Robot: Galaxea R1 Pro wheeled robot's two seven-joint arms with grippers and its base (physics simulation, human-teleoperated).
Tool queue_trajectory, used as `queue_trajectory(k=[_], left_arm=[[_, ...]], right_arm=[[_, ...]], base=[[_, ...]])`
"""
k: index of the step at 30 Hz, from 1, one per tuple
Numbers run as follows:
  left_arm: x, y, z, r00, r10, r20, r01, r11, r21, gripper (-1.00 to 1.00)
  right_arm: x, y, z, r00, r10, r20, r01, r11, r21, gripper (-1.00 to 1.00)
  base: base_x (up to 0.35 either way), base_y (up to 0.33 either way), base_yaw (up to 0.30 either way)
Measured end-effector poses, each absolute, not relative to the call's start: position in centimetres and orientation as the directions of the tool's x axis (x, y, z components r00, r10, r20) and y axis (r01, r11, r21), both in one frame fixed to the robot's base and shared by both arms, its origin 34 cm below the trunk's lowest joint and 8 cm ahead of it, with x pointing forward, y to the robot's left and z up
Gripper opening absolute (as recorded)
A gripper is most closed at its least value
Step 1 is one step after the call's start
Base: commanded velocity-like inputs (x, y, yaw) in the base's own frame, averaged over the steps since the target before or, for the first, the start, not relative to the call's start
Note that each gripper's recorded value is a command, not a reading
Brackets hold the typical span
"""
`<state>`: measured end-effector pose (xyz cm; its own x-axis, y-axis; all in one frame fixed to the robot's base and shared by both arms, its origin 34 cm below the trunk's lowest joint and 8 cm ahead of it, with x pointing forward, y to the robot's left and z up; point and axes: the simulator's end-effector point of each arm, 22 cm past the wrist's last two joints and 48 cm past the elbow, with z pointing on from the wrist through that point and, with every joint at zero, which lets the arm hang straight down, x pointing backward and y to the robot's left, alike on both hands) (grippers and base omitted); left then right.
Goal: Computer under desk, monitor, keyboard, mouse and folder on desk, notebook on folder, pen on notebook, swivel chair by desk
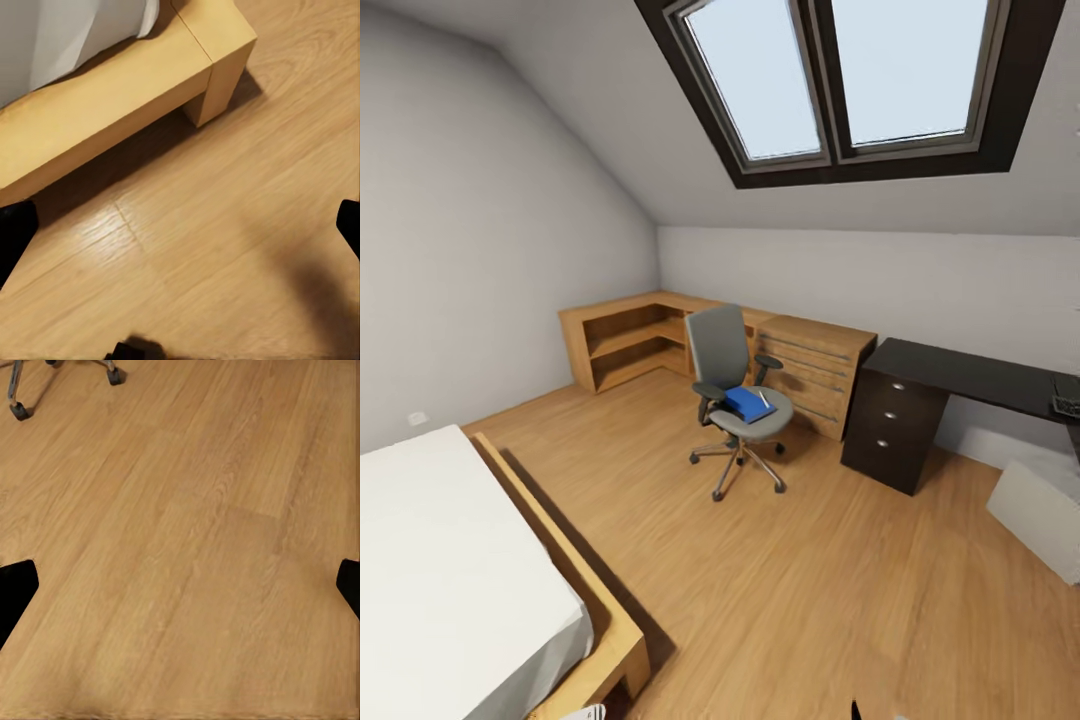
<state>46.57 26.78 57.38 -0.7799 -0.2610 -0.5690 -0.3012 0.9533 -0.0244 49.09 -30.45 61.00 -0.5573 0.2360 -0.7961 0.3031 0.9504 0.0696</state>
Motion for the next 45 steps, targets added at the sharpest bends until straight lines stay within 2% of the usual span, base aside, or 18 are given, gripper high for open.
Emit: queue_trajectory(k=[17, 37, 45], left_arm=[[46.0, 26.4, 56.7, -0.787, -0.261, -0.558, -0.302, 0.953, -0.019, 1.0], [46.1, 26.4, 56.9, -0.781, -0.261, -0.568, -0.302, 0.953, -0.022, 1.0], [45.3, 25.5, 56.4, -0.806, -0.211, -0.553, -0.249, 0.968, -0.007, 1.0]], right_arm=[[48.4, -30.6, 60.2, -0.575, 0.237, -0.783, 0.308, 0.949, 0.061, 1.0], [48.4, -30.6, 60.3, -0.57, 0.236, -0.787, 0.309, 0.949, 0.061, 1.0], [48.2, -30.5, 60.2, -0.575, 0.235, -0.783, 0.308, 0.95, 0.06, 1.0]], base=[[-0.323, 0.036, -0.102], [-0.147, -0.005, -0.282], [-0.258, -0.197, -0.292]])
